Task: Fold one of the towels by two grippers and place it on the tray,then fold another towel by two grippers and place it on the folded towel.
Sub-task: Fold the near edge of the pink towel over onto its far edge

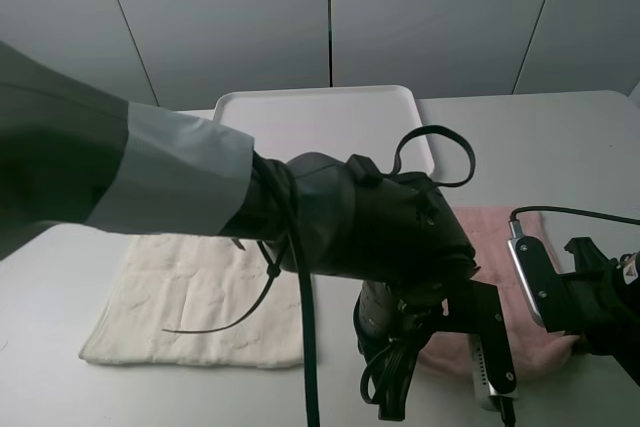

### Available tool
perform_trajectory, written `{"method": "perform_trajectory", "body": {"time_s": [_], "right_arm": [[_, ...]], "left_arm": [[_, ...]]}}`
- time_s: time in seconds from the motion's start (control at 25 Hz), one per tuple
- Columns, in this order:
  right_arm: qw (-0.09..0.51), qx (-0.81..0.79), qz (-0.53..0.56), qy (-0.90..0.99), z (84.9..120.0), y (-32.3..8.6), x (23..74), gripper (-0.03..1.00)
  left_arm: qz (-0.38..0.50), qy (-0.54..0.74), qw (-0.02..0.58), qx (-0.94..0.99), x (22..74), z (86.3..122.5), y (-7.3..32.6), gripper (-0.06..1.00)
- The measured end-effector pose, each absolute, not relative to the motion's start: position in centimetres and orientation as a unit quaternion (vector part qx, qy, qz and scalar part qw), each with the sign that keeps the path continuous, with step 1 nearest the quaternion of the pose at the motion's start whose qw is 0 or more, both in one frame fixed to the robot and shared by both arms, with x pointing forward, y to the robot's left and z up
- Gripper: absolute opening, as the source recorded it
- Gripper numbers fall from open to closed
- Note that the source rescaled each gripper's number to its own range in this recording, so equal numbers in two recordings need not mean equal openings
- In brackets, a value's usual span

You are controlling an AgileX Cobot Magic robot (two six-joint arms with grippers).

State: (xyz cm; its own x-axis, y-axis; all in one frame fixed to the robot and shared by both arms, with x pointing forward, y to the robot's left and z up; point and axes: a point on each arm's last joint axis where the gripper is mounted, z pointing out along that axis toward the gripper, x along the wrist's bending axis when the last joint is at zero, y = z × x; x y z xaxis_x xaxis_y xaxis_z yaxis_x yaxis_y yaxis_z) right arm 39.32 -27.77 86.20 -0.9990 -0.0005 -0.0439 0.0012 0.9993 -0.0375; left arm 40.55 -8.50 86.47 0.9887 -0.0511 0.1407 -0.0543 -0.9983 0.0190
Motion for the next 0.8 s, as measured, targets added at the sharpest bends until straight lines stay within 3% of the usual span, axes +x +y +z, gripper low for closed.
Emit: {"method": "perform_trajectory", "body": {"time_s": [0.48, 0.8], "right_arm": [[0.067, 0.106, 0.029, 0.992, 87.8, -27.3, 38.7, 0.01], [0.121, 0.216, 0.068, 0.966, 89.9, -27.1, 38.6, 0.0]], "left_arm": [[0.093, -0.004, 0.016, 0.996, 40.8, 86.8, -8.6, 0.02], [0.1, 0.054, 0.073, 0.991, 43.3, 90.3, -7.8, 0.01]]}}
